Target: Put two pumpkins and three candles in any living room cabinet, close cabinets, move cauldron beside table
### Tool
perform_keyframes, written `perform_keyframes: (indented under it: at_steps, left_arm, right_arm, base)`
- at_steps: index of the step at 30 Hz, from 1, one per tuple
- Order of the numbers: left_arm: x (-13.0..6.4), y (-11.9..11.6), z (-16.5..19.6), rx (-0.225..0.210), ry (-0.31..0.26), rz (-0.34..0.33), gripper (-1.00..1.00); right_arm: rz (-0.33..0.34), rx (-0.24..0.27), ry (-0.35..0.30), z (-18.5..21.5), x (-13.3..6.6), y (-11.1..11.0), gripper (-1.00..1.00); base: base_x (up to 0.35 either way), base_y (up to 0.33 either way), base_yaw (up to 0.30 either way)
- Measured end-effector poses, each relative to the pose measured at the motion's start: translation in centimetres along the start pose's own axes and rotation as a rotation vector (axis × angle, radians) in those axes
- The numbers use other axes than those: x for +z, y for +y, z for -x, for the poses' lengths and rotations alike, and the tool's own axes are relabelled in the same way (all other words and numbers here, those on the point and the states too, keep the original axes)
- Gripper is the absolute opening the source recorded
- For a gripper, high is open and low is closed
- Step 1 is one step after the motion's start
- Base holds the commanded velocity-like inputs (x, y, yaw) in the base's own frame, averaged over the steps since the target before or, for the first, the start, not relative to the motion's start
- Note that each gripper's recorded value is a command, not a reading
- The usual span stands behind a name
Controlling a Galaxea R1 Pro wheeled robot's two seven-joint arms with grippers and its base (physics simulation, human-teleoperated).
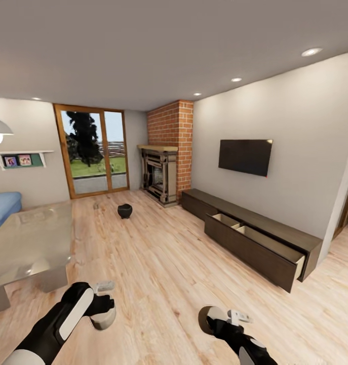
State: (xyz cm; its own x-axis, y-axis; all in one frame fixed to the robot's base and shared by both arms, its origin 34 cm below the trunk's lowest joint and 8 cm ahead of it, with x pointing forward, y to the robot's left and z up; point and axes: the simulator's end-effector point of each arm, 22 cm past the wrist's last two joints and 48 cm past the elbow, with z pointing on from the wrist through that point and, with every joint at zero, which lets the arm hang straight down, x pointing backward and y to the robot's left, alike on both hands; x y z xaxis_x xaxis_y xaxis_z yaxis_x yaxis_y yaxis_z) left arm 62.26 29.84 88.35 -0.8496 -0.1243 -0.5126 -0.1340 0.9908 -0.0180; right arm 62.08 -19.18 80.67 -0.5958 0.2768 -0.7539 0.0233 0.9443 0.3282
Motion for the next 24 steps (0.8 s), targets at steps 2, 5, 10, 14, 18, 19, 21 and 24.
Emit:
perform_keyframes:
  at_steps: [2, 5, 10, 14, 18, 19, 21, 24]
  left_arm:
    - [-0.3, 0.1, 0.2, -0.003, -0.007, 0.001, -1.00]
    - [-0.7, 0.1, 0.4, -0.005, -0.012, 0.001, -1.00]
    - [-1.1, 0.1, 0.6, -0.005, -0.011, 0.001, -1.00]
    - [-1.2, 0.2, 0.5, -0.004, -0.005, 0.003, -1.00]
    - [-1.0, 0.2, 0.3, -0.004, 0.000, 0.003, -1.00]
    - [-0.9, 0.2, 0.3, -0.004, 0.001, 0.003, -1.00]
    - [-0.8, 0.2, 0.2, -0.004, 0.005, 0.003, -1.00]
    - [-0.6, 0.2, 0.0, -0.004, 0.010, 0.004, -1.00]
  right_arm:
    - [-0.054, 0.003, 0.015, -0.2, -0.2, -1.1, -1.00]
    - [-0.075, 0.006, 0.038, -0.4, -0.6, -1.4, -1.00]
    - [-0.081, 0.005, 0.066, -0.7, -1.0, -1.4, -1.00]
    - [-0.085, 0.006, 0.075, -0.9, -1.1, -1.4, -1.00]
    - [-0.088, 0.008, 0.083, -1.2, -1.1, -1.6, -1.00]
    - [-0.088, 0.009, 0.084, -1.3, -1.0, -1.6, -1.00]
    - [-0.089, 0.009, 0.089, -1.6, -1.0, -1.7, -1.00]
    - [-0.091, 0.010, 0.095, -1.8, -0.9, -1.7, -1.00]
  base:
    - [0.000, 0.000, -0.204]
    - [0.000, 0.000, -0.181]
    - [0.000, 0.000, -0.056]
    - [0.000, 0.000, -0.005]
    - [0.000, 0.000, 0.000]
    - [0.000, 0.000, 0.000]
    - [0.000, 0.000, 0.000]
    - [0.000, 0.000, 0.000]
